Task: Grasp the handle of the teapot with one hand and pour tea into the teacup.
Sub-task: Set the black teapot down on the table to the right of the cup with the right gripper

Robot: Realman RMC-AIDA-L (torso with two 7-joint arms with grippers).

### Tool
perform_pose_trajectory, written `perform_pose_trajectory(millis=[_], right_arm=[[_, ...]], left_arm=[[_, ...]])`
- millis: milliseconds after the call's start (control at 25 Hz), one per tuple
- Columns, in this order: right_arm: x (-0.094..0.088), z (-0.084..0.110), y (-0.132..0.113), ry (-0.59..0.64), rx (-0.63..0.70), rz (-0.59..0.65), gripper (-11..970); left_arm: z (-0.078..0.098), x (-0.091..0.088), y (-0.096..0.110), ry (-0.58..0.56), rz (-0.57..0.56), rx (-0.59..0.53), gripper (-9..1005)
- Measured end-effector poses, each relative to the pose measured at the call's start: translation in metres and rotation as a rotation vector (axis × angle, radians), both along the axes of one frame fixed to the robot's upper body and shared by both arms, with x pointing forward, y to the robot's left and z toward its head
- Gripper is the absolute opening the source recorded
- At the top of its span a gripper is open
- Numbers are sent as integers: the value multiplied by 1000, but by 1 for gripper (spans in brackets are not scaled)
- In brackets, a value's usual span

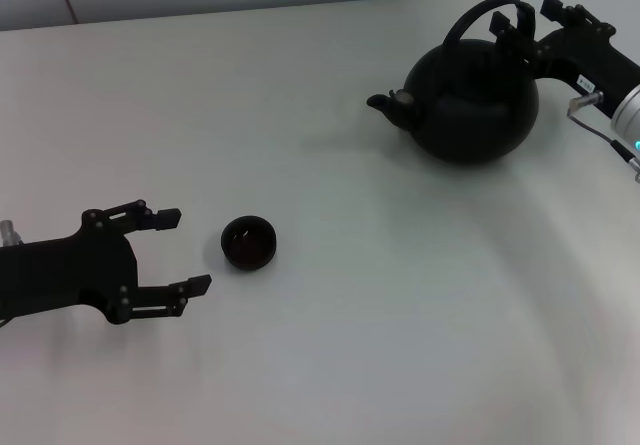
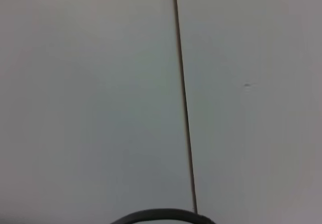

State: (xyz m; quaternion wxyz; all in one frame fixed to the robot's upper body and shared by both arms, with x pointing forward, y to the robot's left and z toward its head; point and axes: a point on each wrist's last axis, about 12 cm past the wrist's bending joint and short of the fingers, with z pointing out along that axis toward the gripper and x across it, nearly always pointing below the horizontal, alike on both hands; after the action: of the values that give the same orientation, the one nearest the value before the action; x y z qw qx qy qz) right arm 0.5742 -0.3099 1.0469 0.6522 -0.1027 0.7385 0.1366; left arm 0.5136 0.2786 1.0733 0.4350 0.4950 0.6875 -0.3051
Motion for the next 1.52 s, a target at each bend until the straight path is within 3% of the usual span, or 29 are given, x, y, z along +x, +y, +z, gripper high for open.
perform_pose_trajectory(millis=[160, 760, 1040, 1520], right_arm=[[-1, -1, -1, 0, 3, -2, 740], [-38, -11, -5, -54, 80, 22, 770], [-73, -16, -6, -187, 29, 48, 770], [-96, -5, -2, -331, 35, 147, 770]], left_arm=[[0, 0, 1, -2, 3, 0, 863], [2, 3, -1, -4, 2, -5, 862], [0, 3, -1, 1, 5, -7, 862], [-1, 6, -7, -48, 24, -78, 862]])
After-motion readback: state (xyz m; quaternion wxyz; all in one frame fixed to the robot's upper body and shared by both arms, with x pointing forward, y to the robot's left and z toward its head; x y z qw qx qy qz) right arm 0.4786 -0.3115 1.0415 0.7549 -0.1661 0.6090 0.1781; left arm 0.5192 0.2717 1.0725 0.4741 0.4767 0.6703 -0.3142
